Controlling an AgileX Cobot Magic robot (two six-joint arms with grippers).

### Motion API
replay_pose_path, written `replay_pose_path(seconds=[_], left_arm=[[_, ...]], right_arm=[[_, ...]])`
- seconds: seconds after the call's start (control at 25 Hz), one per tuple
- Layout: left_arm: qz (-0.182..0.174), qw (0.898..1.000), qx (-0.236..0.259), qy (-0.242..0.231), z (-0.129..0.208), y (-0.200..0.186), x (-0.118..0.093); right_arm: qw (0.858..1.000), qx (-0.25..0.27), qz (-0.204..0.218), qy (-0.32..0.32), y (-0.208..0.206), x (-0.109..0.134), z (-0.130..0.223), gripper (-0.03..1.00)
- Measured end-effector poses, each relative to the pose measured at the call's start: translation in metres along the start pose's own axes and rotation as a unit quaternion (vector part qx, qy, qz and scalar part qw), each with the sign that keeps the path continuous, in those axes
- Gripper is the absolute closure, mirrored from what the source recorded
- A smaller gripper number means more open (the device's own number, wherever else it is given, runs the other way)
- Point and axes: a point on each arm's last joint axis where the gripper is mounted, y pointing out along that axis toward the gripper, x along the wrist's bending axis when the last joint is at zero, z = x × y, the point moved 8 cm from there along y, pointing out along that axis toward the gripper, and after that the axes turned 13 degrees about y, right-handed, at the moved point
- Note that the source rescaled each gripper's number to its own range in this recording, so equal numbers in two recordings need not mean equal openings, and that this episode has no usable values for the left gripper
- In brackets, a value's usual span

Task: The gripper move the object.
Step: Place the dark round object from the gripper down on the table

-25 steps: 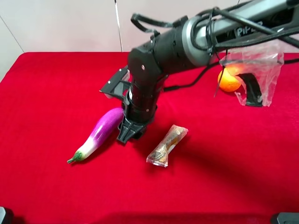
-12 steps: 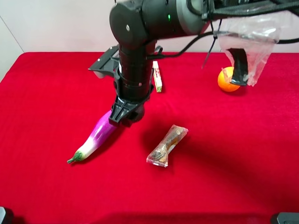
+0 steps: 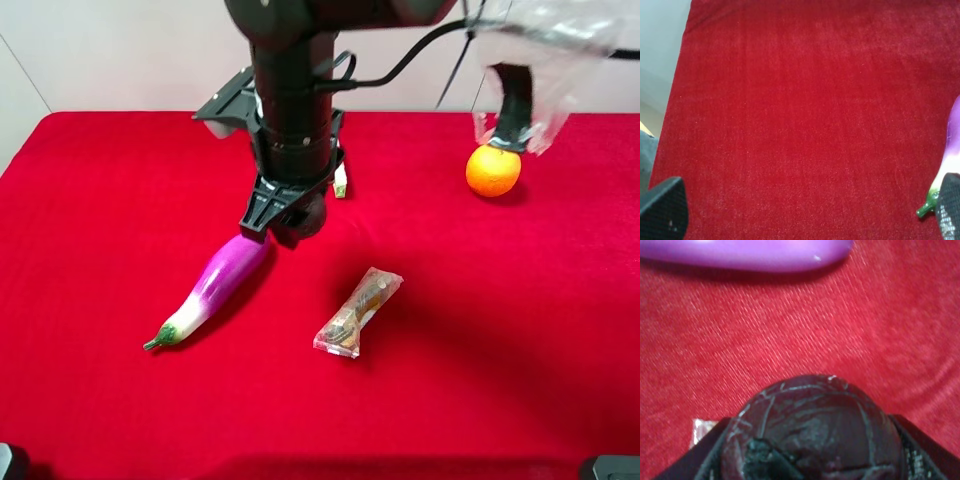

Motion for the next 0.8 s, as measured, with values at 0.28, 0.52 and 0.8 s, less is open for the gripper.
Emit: replay_pose_path(seconds=[0.28, 0.52, 0.8], left_arm=[[0.0, 1.0, 0.0, 0.0, 0.0, 0.0, 0.0], [0.0, 1.0, 0.0, 0.0, 0.0, 0.0, 0.0], [0.0, 1.0, 0.0, 0.0, 0.0, 0.0, 0.0]], right_arm=[[0.999, -0.021, 0.005, 0.032, -0.032, -0.026, 0.005, 0.97], [0.997, -0.037, 0.009, 0.064, -0.049, -0.052, 0.01, 0.97], [0.993, -0.041, 0.013, 0.106, -0.061, -0.078, 0.028, 0.97]])
